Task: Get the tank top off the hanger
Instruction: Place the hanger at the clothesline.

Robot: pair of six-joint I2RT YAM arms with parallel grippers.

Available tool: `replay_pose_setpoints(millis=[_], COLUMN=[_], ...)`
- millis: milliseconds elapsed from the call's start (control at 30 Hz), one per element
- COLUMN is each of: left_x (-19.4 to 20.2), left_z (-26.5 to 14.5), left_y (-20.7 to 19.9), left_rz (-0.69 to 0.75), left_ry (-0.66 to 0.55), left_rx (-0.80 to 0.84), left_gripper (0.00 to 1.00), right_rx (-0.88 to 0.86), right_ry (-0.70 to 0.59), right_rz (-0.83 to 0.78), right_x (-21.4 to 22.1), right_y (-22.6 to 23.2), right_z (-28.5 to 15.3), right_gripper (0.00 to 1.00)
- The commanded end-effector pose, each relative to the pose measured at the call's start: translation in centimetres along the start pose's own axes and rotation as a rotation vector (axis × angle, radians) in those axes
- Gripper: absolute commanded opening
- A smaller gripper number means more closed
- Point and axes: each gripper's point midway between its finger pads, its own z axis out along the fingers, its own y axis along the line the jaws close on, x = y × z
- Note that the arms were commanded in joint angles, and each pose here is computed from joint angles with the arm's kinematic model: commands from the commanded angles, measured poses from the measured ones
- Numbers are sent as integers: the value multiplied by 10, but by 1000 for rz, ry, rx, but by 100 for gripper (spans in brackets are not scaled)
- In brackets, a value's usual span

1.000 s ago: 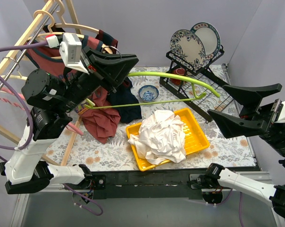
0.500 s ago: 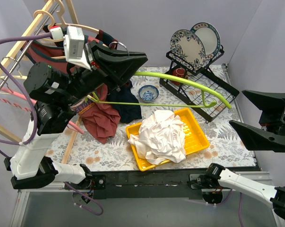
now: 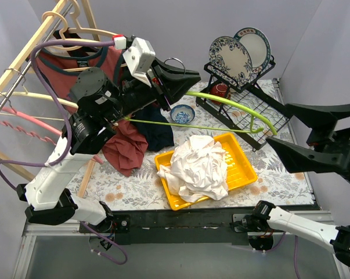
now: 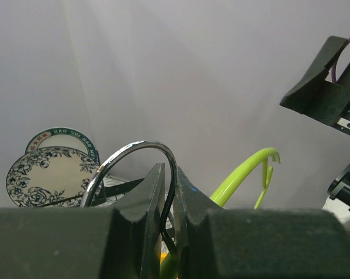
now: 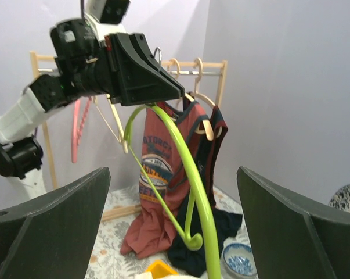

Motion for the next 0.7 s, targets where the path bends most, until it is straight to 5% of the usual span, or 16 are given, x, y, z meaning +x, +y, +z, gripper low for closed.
replay_pose_setpoints(millis=[0, 333, 633, 667], left_x=[-11, -4, -4, -5], left_z=[-10, -5, -5, -4], left_y=[-9, -10, -9, -10], left_rz=[44, 59, 64, 58], left_ry=[-29, -3, -2, -4], left_rx=[42, 59, 59, 60], left_gripper=[0, 0, 0, 0], right_rx=[58, 52, 25, 24], right_ry=[135, 293, 294, 304], right_rz=[-36, 0, 7, 5], right_x=[34, 88, 95, 99], right_y=[-14, -12, -6, -6], right_z=[22, 29, 20, 21], right_gripper=[97, 56, 2, 1])
